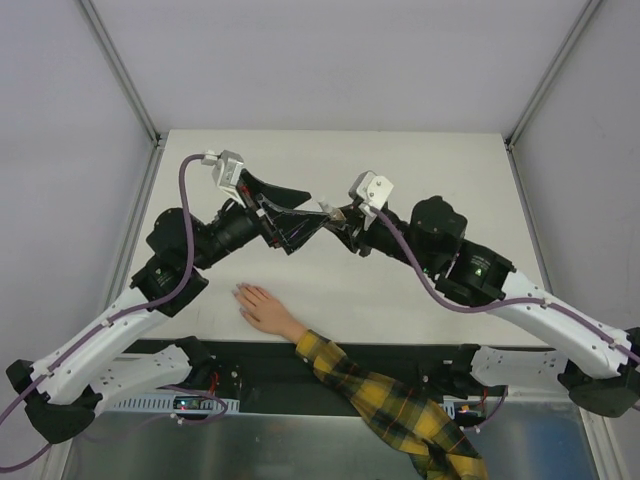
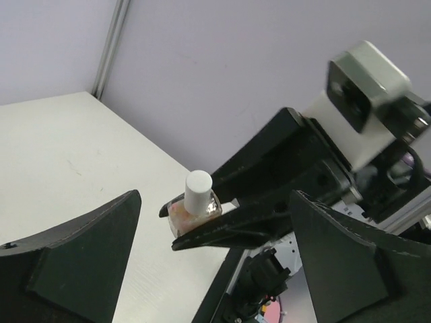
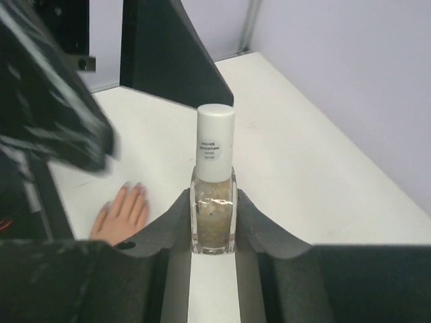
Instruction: Paint the nails
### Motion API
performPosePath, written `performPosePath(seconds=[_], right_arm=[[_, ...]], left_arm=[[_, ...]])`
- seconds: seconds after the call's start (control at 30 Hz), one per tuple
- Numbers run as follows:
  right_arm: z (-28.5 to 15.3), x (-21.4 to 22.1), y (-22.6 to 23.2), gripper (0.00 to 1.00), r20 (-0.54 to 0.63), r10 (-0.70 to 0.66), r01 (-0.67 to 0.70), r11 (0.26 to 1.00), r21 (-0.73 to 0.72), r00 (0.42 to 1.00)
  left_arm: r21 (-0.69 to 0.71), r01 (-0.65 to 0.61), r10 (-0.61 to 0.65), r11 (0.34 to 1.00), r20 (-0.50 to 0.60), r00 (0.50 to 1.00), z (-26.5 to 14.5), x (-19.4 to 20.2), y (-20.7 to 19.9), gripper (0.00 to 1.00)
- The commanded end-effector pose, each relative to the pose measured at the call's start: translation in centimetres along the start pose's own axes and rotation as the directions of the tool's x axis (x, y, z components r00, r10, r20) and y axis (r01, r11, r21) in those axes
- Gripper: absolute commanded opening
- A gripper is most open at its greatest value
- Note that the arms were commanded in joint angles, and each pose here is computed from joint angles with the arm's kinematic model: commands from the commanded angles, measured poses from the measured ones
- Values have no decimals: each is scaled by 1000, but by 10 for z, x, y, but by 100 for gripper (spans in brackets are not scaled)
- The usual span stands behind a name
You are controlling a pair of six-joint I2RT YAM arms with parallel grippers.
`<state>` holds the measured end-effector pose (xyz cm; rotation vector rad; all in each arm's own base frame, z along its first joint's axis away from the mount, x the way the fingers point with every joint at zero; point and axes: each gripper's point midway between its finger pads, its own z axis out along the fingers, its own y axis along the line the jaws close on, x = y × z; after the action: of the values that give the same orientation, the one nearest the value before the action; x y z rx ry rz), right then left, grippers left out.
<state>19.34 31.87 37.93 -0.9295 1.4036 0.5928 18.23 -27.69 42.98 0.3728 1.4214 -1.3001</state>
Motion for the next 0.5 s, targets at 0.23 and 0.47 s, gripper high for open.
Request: performPosePath(seconds=[0.23,0.47], right_arm=[[-50,-34,57,0,-22,309,-252,732,-633,951],[-51,-44,55,0,-4,368,-276,690,-669,930]], left_arm=[[203,21,-31,979,44,999,-13,-8,-36,84],[284,33,-38,958,13,999,-5,-6,-48,61]])
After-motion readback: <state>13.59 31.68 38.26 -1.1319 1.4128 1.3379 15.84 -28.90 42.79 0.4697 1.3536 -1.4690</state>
